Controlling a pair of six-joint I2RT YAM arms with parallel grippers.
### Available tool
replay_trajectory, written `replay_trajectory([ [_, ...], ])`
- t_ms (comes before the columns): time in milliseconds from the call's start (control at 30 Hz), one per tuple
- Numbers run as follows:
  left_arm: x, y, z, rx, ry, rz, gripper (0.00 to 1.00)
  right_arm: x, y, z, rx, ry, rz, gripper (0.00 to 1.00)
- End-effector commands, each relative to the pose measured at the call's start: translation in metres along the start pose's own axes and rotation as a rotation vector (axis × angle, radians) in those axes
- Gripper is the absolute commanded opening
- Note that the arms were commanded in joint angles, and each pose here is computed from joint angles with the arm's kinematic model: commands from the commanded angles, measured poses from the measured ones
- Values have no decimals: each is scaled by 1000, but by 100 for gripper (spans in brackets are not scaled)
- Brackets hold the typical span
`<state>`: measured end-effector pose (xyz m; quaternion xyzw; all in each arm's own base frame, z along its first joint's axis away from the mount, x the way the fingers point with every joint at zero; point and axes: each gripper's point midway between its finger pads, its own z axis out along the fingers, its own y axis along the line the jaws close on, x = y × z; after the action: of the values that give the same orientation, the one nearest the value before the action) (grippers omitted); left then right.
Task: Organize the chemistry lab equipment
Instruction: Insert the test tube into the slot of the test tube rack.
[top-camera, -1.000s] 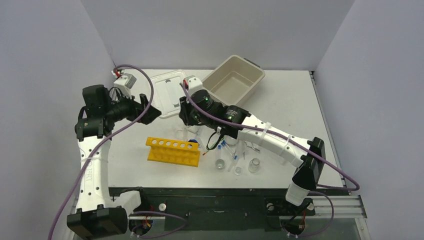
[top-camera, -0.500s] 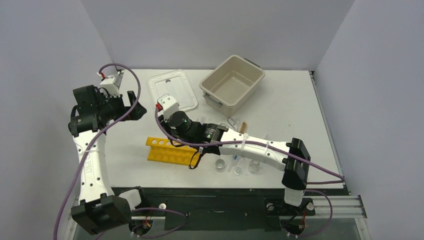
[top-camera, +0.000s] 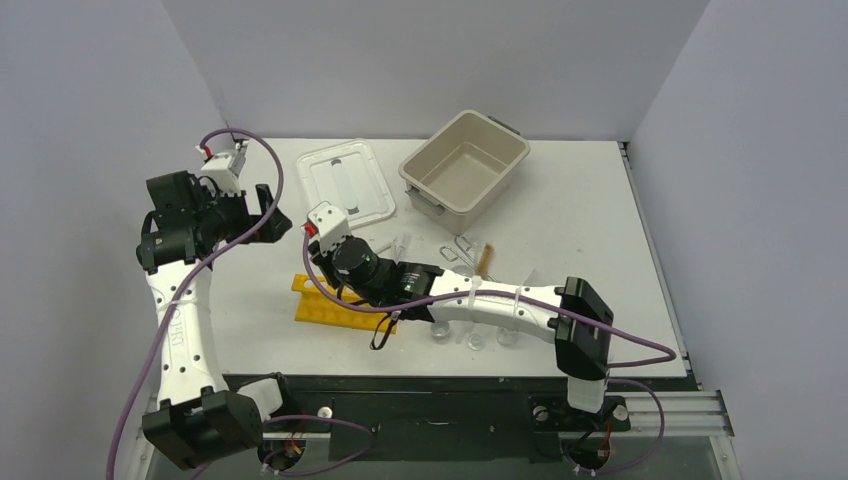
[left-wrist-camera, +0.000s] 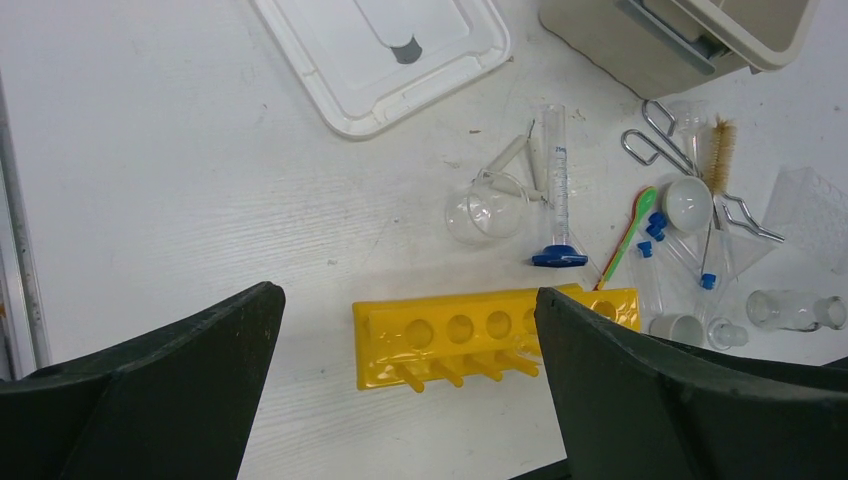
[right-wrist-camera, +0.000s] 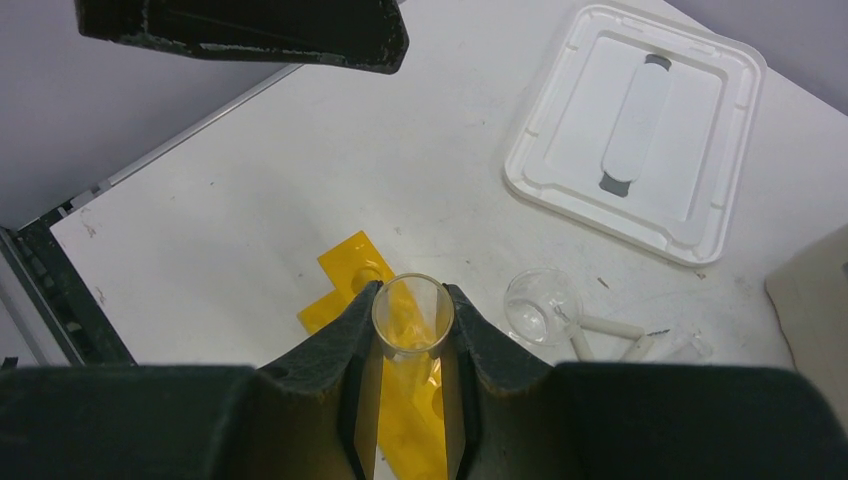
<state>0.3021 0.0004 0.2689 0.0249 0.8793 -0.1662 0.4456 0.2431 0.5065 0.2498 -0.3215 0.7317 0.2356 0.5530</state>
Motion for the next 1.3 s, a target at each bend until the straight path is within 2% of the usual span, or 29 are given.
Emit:
replay_trajectory([
  [0, -2, 1, -5, -7, -15, 39, 97, -18, 8, 6, -10, -84, 20, 0],
  [1267, -2, 3, -7, -20, -30, 91, 97, 59, 4, 37, 21, 21, 33, 0],
])
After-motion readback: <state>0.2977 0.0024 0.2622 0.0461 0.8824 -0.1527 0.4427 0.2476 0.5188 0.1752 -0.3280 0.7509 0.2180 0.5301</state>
